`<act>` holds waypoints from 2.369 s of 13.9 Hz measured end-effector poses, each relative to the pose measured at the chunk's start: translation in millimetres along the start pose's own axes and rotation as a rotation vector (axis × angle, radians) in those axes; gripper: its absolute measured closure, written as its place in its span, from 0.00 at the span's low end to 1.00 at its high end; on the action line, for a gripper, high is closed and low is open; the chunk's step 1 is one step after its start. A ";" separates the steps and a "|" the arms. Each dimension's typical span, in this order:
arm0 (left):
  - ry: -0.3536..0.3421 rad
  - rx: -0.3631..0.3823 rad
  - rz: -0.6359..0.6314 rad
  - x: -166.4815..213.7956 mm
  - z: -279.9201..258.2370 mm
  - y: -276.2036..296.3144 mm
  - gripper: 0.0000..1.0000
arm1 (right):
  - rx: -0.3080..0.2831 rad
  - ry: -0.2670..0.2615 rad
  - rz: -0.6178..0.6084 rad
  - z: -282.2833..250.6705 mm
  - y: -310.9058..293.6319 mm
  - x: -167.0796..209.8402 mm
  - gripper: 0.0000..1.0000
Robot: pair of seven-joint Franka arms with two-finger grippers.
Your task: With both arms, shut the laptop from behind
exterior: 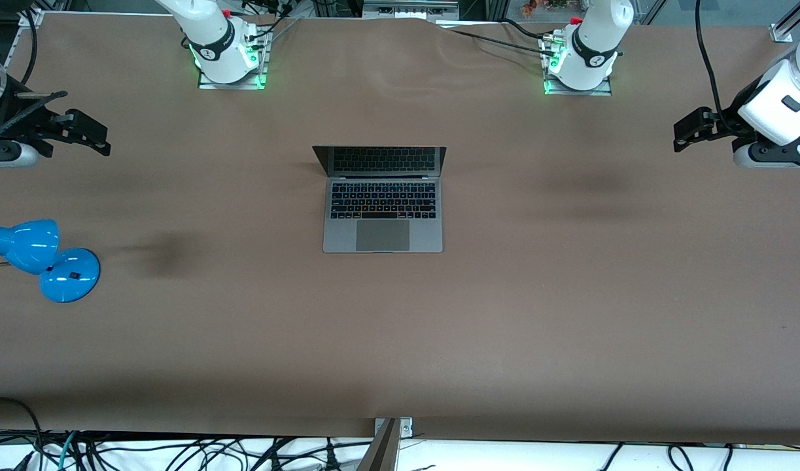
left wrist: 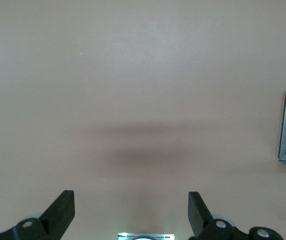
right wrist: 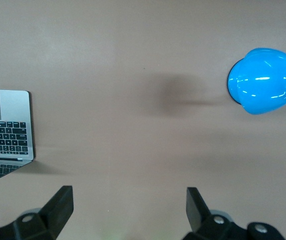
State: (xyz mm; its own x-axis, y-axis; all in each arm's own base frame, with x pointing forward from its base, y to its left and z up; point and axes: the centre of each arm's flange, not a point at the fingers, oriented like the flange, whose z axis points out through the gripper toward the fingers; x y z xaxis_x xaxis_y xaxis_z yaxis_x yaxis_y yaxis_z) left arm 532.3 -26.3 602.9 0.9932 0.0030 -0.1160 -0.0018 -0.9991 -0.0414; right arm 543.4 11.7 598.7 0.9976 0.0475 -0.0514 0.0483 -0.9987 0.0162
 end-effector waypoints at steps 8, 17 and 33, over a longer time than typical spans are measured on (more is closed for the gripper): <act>0.001 0.000 0.021 -0.2 -1.2 -1.8 0.00 | 0.000 0.000 -0.001 0.0 -0.4 0.0 0.00; -0.014 0.001 0.027 -2.5 -1.5 1.0 0.00 | 0.000 -0.001 -0.003 0.0 -1.7 0.0 0.00; -0.019 -0.002 0.030 -4.3 -4.4 3.1 0.00 | 0.000 -0.001 -0.004 0.0 -2.3 0.0 0.00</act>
State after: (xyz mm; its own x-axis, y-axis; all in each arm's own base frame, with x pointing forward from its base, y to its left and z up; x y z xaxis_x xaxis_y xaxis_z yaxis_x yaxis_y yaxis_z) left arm 528.6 -29.6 607.6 0.9903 -0.0267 -0.1360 -0.0318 -0.9989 -0.0355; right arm 543.2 14.0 598.7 0.9973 0.0513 -0.0520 0.0522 -0.9985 0.0156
